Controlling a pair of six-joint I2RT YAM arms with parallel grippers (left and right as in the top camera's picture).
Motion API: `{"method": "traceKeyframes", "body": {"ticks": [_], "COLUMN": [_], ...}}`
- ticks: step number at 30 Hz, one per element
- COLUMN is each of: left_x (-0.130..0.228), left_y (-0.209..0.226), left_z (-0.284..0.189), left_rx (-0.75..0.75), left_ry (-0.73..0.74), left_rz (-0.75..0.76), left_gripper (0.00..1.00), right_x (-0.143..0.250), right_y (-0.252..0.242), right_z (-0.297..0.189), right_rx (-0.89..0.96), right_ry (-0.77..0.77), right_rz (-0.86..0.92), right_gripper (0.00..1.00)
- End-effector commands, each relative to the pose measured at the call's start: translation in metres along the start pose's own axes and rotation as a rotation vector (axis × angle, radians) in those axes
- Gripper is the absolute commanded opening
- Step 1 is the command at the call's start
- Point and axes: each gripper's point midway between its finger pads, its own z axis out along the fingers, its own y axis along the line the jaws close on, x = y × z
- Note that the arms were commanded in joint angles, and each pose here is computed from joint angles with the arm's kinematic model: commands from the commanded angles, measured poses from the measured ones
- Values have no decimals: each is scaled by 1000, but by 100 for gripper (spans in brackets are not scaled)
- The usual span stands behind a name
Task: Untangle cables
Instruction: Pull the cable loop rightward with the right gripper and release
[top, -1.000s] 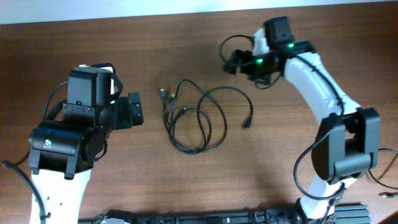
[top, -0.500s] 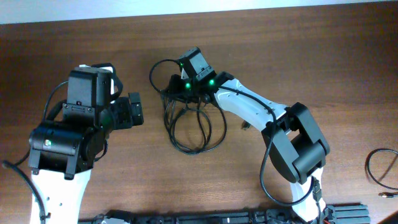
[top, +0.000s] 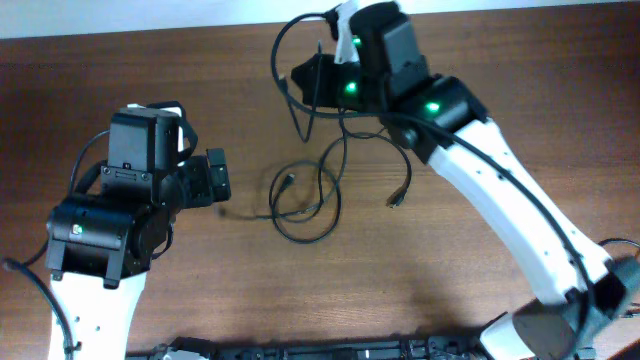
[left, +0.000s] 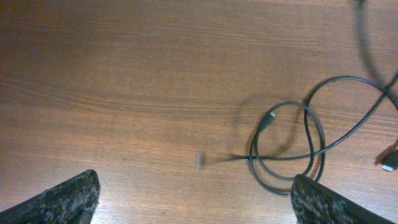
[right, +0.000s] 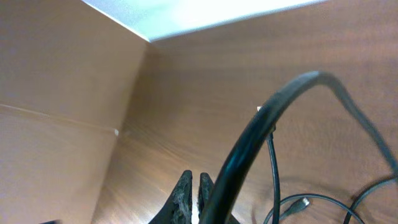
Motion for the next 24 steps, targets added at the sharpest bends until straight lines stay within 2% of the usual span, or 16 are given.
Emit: {"method": "traceKeyframes", "body": {"ticks": [1, 5, 10, 13, 20, 24], "left_x": [-2, -2, -2, -2, -2, -2], "left_y": [2, 2, 2, 2, 2, 2], "left_z": [-4, -4, -4, -4, -4, -4], "left_rx": [-6, -6, -6, -6, -6, -6], "left_ry": [-16, -16, -16, -16, -16, -16], "left_rz": [4, 4, 4, 4, 4, 4], "left_gripper": [99, 99, 99, 99, 99, 99], "right_x": [-36, -64, -93, -113, -145, -154], "right_y": [29, 64, 68, 80, 103, 86], "right_z": [-49, -95, -153, -188, -258, -274], "right_rx": [-10, -42, 116, 151, 171, 296], "right_ry": [-163, -265, -396, -502, -730, -800], "right_rz": [-84, -201, -318, -364, -338, -313], "right_gripper": [4, 4, 4, 4, 4, 4]}}
